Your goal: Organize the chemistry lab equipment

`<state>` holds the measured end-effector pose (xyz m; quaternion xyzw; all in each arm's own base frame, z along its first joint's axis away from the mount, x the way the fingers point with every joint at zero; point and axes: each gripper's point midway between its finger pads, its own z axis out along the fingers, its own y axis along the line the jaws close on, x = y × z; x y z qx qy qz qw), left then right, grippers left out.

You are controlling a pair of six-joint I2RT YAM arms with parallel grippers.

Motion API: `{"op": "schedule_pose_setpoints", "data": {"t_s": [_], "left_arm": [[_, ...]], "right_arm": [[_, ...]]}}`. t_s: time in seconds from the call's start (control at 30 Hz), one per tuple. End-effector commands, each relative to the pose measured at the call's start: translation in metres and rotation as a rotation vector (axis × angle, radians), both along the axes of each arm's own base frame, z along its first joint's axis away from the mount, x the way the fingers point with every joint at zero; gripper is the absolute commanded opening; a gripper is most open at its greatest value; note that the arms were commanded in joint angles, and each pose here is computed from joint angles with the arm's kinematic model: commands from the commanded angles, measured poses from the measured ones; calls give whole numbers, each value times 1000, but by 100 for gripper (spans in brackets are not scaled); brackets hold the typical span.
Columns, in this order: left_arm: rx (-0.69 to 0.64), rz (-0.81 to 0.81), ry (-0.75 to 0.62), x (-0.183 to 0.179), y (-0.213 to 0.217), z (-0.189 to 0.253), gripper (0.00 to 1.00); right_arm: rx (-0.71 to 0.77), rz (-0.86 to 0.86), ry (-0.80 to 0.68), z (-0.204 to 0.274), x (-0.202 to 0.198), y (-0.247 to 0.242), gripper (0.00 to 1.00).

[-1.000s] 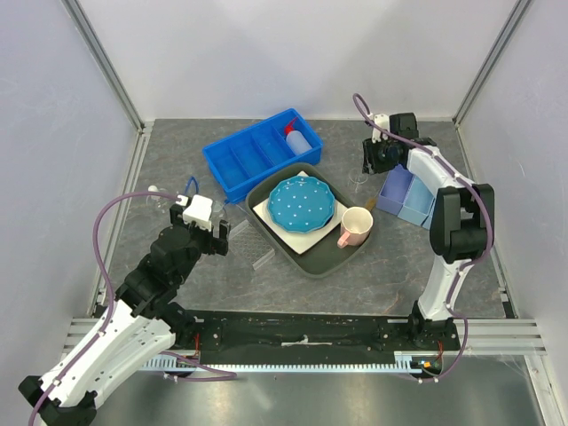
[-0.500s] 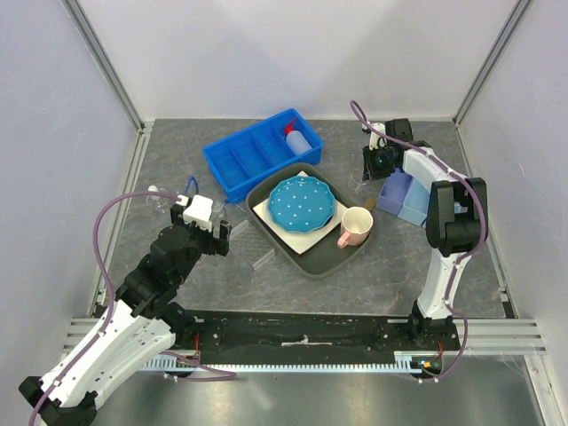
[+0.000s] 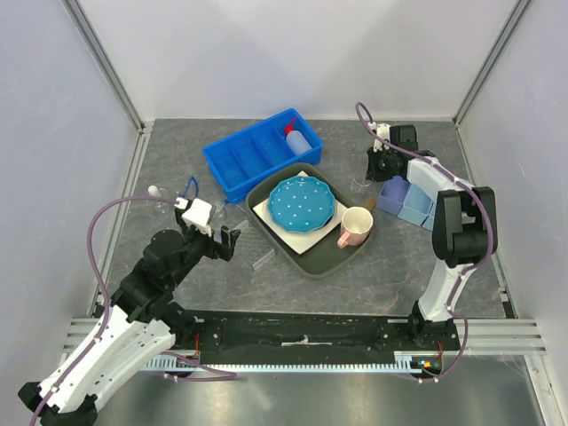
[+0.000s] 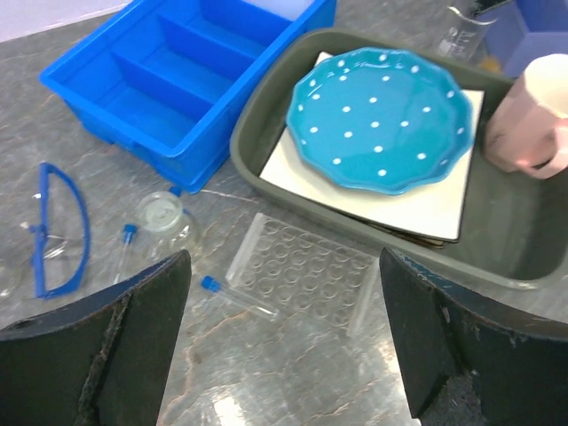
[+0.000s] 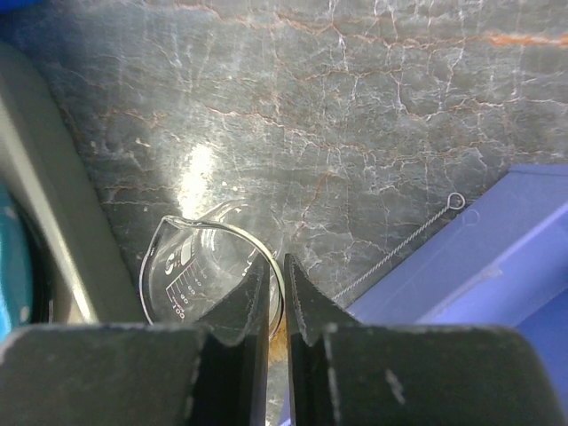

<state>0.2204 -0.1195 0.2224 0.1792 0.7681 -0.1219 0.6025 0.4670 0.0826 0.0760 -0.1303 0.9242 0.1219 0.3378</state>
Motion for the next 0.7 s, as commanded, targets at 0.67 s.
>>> {"op": "schedule_pose_setpoints", "data": {"t_s": [0.67], "left_arm": [[-760, -157, 612, 56, -187, 80, 87]], "right_arm": [[173, 217, -467, 177, -44, 71, 11]]}}
